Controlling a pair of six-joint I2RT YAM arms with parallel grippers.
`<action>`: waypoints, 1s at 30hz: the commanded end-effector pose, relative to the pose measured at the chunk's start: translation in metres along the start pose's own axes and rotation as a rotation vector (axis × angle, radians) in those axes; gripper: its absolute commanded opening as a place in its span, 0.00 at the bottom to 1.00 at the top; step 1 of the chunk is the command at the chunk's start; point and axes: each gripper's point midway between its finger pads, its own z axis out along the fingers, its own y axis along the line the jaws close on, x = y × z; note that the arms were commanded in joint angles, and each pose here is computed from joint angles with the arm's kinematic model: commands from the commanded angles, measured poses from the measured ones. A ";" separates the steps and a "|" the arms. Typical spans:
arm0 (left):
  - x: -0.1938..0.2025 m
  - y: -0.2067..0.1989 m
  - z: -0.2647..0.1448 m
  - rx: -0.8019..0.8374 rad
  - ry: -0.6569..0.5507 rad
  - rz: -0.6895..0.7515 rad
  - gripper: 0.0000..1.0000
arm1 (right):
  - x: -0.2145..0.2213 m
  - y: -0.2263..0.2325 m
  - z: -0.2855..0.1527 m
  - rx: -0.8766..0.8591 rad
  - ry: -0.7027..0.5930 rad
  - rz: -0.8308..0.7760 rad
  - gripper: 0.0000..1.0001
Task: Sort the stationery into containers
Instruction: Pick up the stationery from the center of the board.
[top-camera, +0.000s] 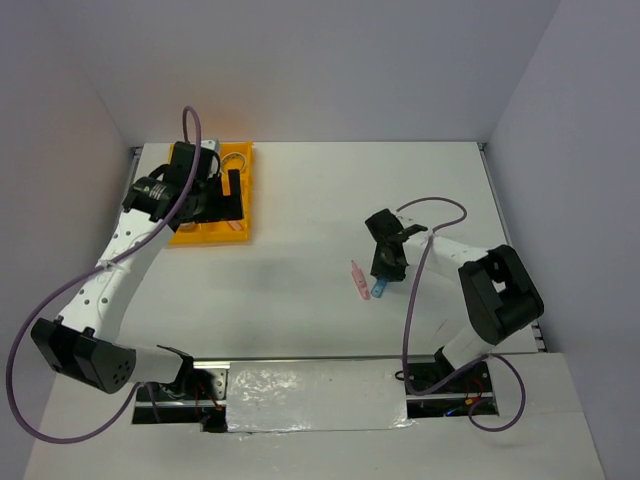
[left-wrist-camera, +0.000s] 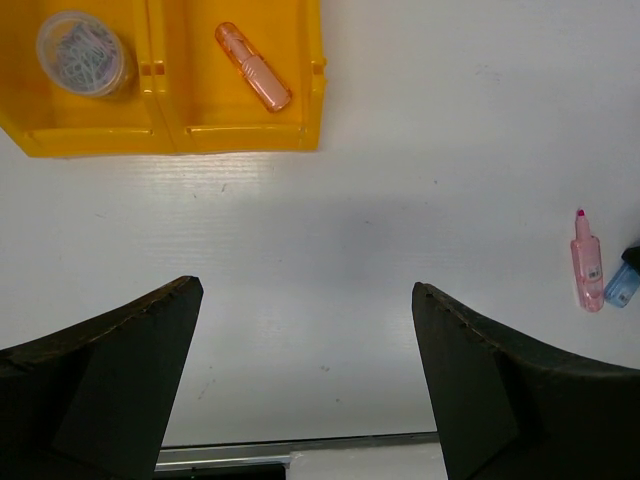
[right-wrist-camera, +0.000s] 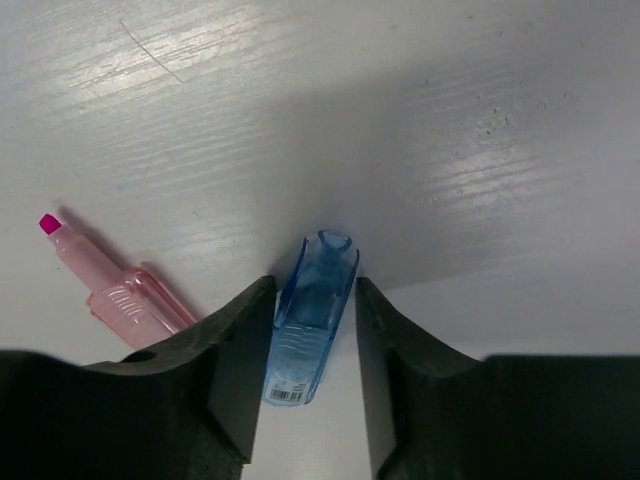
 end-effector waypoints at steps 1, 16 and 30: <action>-0.006 -0.007 0.002 0.031 -0.007 0.029 0.99 | 0.021 -0.002 0.010 0.001 0.032 0.027 0.42; -0.022 -0.066 -0.016 0.342 -0.033 0.019 0.99 | -0.039 -0.002 -0.064 -0.048 -0.198 0.077 0.00; -0.016 -0.253 -0.104 0.966 -0.198 0.073 0.96 | -0.107 0.056 -0.287 -0.516 -0.521 0.212 0.00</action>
